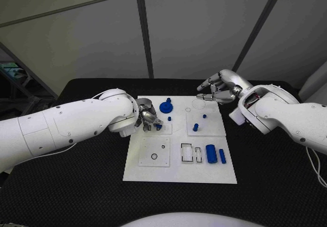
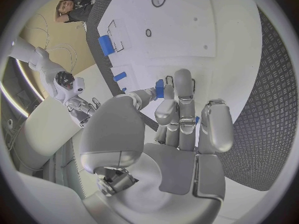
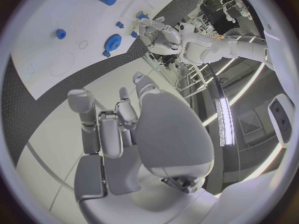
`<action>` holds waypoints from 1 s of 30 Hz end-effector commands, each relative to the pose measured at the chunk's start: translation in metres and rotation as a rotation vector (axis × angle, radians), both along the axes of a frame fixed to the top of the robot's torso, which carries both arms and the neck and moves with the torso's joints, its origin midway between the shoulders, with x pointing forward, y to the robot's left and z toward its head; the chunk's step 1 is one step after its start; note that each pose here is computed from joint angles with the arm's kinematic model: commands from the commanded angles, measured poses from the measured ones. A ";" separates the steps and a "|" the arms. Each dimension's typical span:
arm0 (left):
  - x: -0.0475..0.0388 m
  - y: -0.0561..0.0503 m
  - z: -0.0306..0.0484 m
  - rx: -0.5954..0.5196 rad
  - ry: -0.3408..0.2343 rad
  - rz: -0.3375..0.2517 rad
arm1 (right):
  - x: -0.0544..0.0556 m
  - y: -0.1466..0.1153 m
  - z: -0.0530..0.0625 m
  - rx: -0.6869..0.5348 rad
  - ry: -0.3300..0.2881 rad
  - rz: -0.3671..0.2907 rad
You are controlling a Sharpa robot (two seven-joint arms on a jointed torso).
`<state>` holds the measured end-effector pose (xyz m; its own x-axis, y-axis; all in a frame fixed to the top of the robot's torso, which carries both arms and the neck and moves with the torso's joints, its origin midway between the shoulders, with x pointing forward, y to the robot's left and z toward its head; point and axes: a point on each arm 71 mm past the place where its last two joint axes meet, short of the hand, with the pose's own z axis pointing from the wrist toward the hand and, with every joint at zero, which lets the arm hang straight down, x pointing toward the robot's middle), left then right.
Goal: Assemble the parts on the task board
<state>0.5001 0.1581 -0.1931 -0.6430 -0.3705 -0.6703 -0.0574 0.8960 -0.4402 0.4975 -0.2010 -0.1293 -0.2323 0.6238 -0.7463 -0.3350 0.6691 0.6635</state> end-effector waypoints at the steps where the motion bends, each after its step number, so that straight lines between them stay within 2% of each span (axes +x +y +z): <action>1: 0.0009 0.001 0.0001 0.042 -0.019 -0.011 | 0.000 0.001 0.001 -0.003 -0.001 0.009; 20: -0.0004 0.003 -0.0024 0.090 -0.009 -0.025 | 0.000 0.002 0.000 0.005 0.008 0.010; 30: -0.0009 0.001 -0.0034 0.107 0.002 -0.038 | 0.000 0.002 0.000 0.005 0.008 0.012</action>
<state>0.5003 0.1596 -0.1950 -0.6437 -0.3026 -0.7029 -0.0323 0.9284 -0.3702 0.4979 -0.2002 -0.1299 -0.2399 0.6250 -0.7429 -0.3319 0.6663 0.6677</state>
